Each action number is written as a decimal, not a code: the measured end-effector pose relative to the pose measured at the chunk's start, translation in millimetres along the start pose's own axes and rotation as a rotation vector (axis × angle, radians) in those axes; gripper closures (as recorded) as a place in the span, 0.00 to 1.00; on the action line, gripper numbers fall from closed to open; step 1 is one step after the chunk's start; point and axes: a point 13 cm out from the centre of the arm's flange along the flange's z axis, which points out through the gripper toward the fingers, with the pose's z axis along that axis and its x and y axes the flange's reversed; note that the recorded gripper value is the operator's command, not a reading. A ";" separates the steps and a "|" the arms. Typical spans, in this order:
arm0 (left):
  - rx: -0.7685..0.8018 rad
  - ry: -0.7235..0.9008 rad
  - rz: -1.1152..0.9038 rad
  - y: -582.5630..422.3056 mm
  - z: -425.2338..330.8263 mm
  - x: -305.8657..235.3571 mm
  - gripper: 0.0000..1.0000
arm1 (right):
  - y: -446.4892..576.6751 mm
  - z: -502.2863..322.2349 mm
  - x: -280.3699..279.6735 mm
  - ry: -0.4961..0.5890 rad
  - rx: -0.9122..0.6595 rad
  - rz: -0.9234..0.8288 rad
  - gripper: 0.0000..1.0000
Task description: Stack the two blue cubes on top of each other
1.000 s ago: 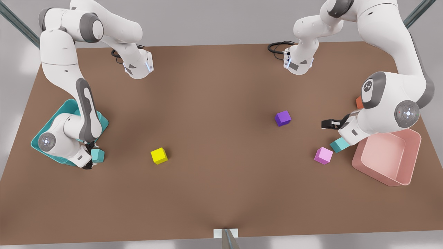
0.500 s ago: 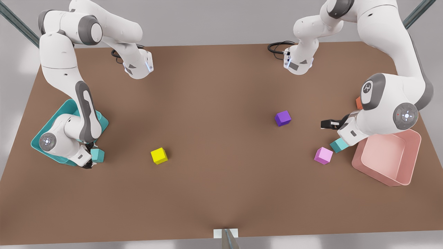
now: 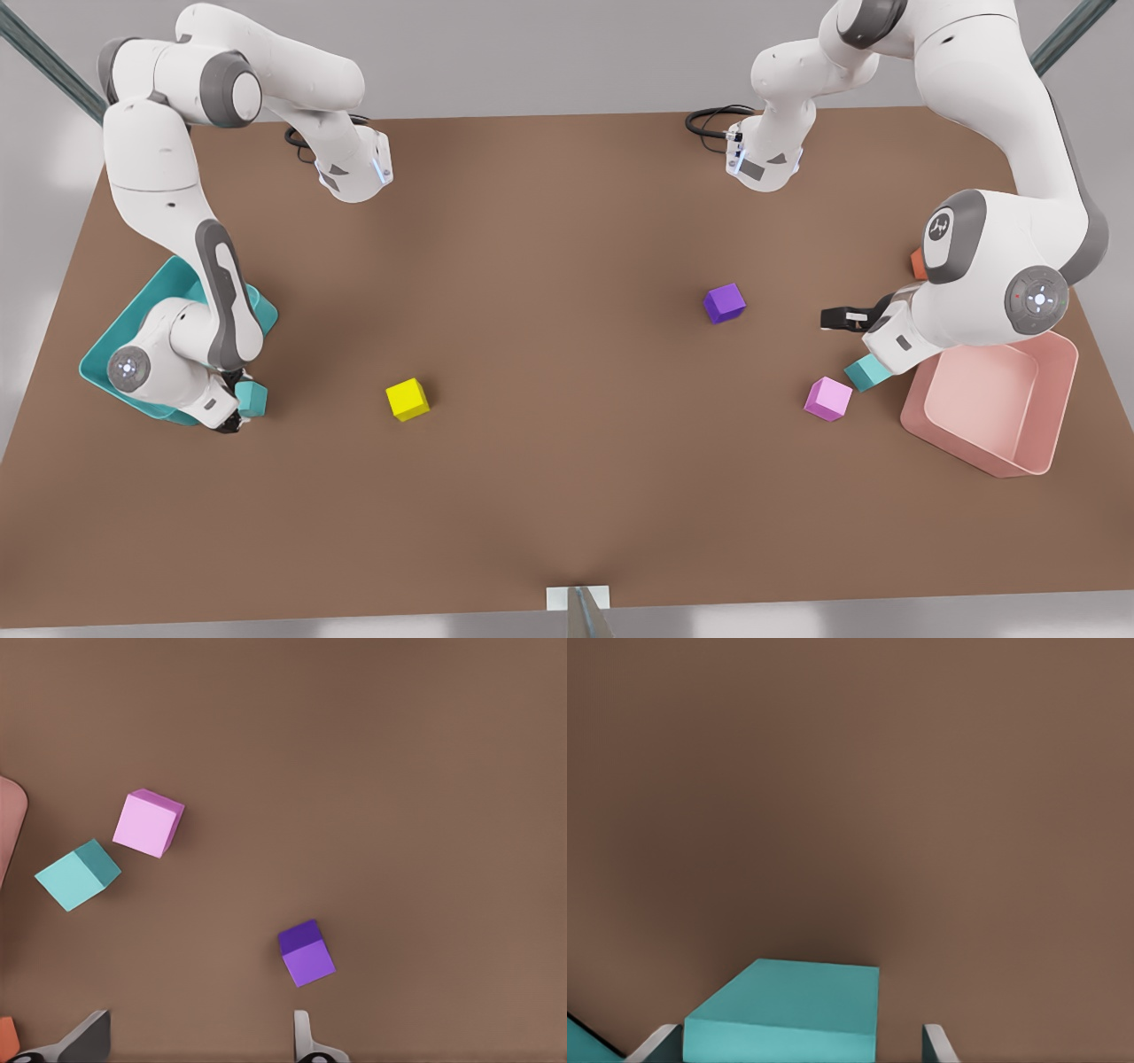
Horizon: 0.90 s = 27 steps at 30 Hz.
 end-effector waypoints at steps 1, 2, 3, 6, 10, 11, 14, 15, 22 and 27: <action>0.000 0.001 0.000 0.0 0.1 0.1 0.00 | -0.3 1.3 0.3 0.000 0.001 0.000 0.00; 0.000 0.001 0.000 0.0 0.2 0.2 0.00 | -0.3 3.8 0.3 -0.001 0.000 0.000 0.00; 0.000 0.002 0.000 0.0 0.2 0.3 0.00 | -0.6 6.0 -0.1 -0.001 0.000 -0.001 0.00; 0.001 0.005 0.000 0.1 1.9 -0.1 0.00 | -3.3 10.2 -0.3 0.000 0.002 -0.004 0.00; 0.003 0.015 0.000 0.9 6.9 -1.9 0.00 | -7.2 15.2 0.2 0.002 0.004 -0.005 0.00; 0.003 0.016 0.000 0.9 7.3 -2.0 0.00 | -7.8 15.9 0.1 0.002 0.005 -0.006 0.00; 0.002 0.018 0.000 1.0 9.0 -2.9 0.00 | -7.8 22.1 0.1 0.002 -0.001 -0.003 0.07; 0.001 0.020 -0.002 2.8 10.6 -4.1 0.00 | -7.8 24.2 0.1 0.002 -0.003 -0.002 0.14; -0.010 0.041 -0.099 64.7 25.9 -7.9 0.00 | -11.6 21.0 -2.3 0.004 -0.001 0.004 0.57; -0.024 0.086 -0.463 146.6 144.0 20.3 0.00 | -16.3 9.4 -15.2 -0.005 0.007 0.002 0.57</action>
